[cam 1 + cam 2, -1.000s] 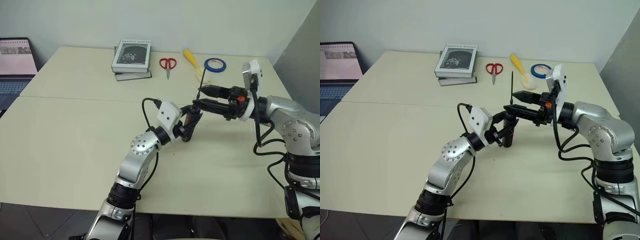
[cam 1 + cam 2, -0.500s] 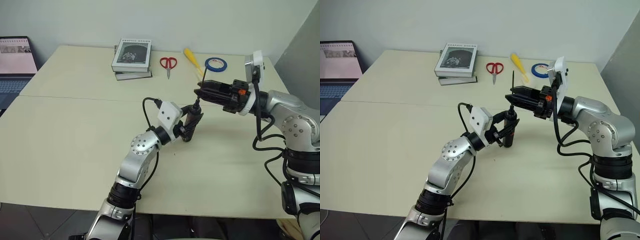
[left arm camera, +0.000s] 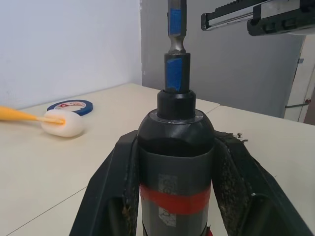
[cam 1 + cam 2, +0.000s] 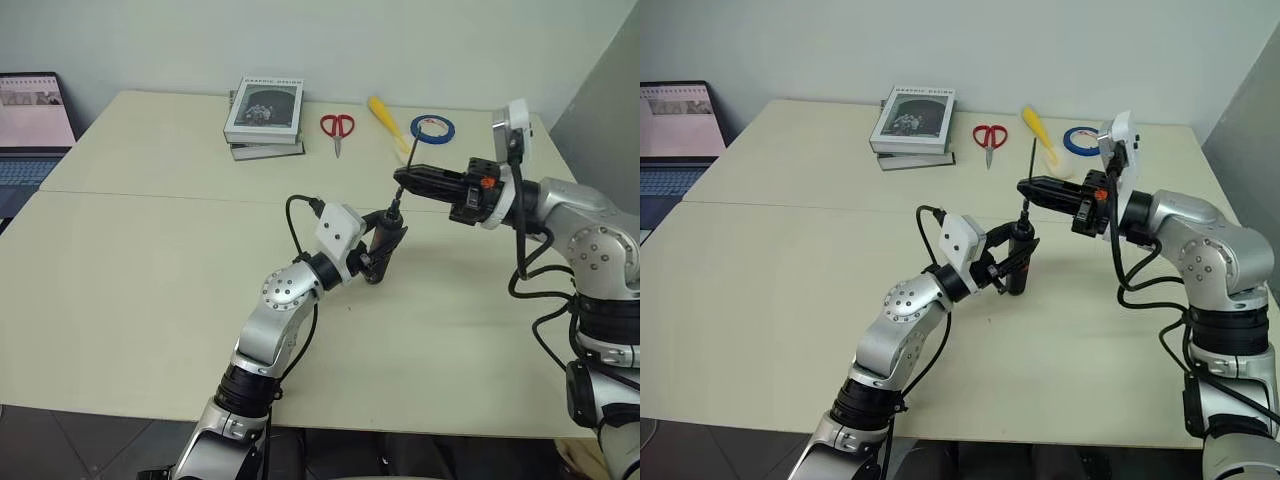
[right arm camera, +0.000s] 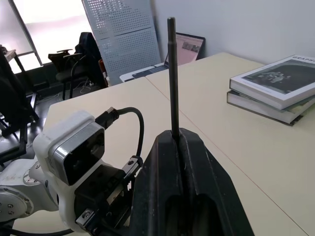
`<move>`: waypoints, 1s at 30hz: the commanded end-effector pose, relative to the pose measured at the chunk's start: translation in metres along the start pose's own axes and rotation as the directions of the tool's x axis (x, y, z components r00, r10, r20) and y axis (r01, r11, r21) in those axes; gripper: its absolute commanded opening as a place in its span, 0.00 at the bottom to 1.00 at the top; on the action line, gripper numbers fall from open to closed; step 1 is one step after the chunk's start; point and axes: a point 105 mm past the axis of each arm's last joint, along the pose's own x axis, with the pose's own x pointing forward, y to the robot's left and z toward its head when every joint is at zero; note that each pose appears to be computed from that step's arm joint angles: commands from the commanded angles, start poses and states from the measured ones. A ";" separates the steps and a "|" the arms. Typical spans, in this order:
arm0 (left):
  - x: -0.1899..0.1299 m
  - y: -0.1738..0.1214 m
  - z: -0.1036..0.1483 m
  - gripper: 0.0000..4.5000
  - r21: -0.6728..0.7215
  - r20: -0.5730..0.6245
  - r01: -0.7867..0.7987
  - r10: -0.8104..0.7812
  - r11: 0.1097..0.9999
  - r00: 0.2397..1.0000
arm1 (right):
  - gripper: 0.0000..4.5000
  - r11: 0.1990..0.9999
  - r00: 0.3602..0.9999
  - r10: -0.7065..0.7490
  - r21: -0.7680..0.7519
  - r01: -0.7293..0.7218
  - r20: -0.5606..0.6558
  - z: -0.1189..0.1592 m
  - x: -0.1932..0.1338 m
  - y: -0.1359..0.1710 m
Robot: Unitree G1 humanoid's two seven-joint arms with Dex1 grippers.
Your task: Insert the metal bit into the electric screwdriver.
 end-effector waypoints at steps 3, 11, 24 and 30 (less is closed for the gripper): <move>0.002 -0.002 0.008 0.37 0.013 0.027 -0.001 0.000 1.000 1.000 | 0.00 0.991 0.995 0.092 -0.100 -0.094 -0.029 0.005 0.001 0.010; 0.002 -0.002 0.009 0.37 0.015 0.027 0.001 -0.001 1.000 1.000 | 0.00 0.988 0.993 0.108 -0.107 -0.113 -0.046 0.000 0.004 0.011; 0.003 -0.002 0.009 0.37 0.017 0.027 0.005 -0.006 1.000 1.000 | 0.34 0.993 0.997 0.076 -0.093 -0.079 -0.030 0.005 0.000 0.006; 0.004 -0.002 0.009 0.37 0.016 0.028 0.009 -0.009 1.000 1.000 | 0.57 0.993 0.997 0.069 -0.092 -0.071 -0.023 0.007 -0.005 0.006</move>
